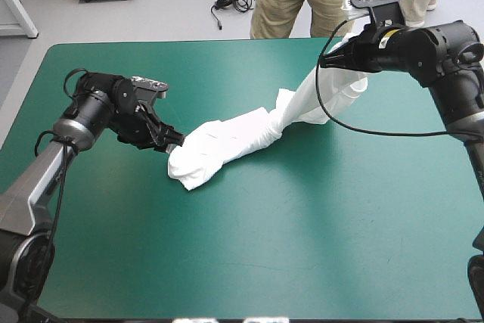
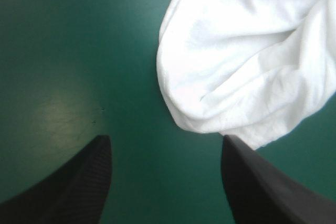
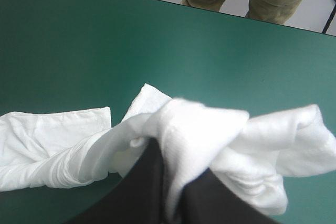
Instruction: Fold the cloth
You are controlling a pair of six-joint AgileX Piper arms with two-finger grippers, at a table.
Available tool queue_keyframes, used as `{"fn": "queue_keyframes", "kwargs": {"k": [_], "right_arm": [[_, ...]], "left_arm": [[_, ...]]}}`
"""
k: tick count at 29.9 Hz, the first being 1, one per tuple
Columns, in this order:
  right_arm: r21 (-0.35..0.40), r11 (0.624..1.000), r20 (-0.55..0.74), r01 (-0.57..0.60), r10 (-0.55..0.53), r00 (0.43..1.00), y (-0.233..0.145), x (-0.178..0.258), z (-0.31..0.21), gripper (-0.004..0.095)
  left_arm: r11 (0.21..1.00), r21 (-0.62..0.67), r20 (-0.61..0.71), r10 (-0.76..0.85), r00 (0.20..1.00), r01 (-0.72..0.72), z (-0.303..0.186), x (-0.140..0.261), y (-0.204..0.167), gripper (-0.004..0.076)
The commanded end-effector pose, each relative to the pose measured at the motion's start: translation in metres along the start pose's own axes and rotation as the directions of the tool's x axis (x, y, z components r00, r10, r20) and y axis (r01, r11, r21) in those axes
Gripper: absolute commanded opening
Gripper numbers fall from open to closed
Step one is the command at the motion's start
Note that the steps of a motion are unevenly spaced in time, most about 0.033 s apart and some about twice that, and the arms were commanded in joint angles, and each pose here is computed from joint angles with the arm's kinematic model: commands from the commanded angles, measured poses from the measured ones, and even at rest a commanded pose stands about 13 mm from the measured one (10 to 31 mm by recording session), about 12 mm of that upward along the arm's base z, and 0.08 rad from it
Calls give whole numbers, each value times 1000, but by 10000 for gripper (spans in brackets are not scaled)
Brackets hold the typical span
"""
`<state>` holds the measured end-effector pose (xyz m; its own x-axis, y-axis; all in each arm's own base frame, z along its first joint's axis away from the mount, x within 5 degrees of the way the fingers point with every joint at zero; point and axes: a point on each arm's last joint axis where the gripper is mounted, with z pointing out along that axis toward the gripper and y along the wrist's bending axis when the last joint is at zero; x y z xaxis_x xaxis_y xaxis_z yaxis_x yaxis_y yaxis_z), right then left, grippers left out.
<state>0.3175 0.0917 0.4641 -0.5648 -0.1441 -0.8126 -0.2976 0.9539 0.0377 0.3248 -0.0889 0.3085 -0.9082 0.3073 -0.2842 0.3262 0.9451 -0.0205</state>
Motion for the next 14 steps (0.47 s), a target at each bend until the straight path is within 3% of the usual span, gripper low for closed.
{"fn": "queue_keyframes", "kwargs": {"k": [1,14], "right_arm": [[9,1000,138,8,-9,990,-1,-15,-27,-17],[9,1000,135,8,-9,991,-1,-15,-26,-17]], "left_arm": [[1000,11,21,-14,1000,13,0,-6,-2,455],[998,45,-93,-28,995,32,60,-16,-2,455]]}}
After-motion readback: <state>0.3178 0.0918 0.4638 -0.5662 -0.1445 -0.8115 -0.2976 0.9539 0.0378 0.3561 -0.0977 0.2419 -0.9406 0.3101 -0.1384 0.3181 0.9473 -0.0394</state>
